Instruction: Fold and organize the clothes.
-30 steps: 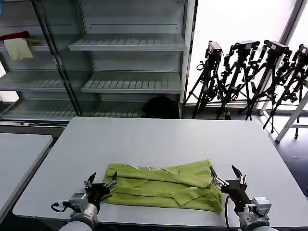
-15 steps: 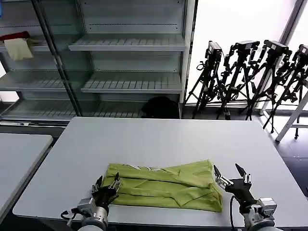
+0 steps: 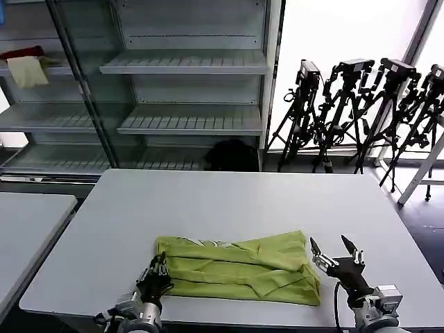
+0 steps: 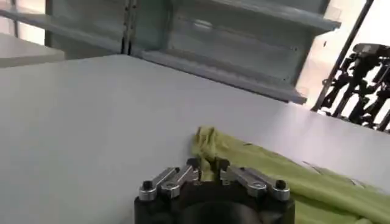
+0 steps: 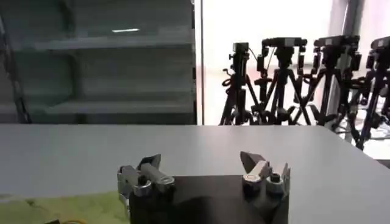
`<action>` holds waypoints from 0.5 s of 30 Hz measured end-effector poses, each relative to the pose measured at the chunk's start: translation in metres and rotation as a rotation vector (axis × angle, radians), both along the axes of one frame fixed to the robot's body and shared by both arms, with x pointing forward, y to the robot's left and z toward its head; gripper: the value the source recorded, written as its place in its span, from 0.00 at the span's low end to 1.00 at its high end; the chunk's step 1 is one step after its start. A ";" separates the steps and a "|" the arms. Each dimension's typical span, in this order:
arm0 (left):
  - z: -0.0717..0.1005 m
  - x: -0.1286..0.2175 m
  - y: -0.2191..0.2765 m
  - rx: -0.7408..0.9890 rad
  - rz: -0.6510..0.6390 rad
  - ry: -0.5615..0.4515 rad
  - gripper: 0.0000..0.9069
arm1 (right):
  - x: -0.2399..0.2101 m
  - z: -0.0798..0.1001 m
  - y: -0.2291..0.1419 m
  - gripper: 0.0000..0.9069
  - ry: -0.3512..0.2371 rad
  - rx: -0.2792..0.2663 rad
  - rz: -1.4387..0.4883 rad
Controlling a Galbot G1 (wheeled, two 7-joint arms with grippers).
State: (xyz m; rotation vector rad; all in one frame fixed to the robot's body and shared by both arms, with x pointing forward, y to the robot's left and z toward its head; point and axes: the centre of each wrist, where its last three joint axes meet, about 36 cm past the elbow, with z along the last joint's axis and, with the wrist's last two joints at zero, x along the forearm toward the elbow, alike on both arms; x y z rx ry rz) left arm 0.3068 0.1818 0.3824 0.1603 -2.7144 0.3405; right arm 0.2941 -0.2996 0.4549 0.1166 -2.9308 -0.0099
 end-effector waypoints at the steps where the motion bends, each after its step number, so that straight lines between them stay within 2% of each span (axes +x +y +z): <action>1: -0.001 -0.001 -0.001 -0.004 -0.001 -0.001 0.00 | 0.000 0.000 0.000 1.00 -0.001 0.000 0.000; 9: 0.002 0.000 -0.013 -0.059 -0.010 -0.033 0.00 | 0.001 0.001 0.001 1.00 -0.004 0.000 0.002; 15: 0.016 0.011 -0.012 -0.082 0.010 -0.071 0.00 | 0.001 0.000 0.001 1.00 -0.007 0.000 0.000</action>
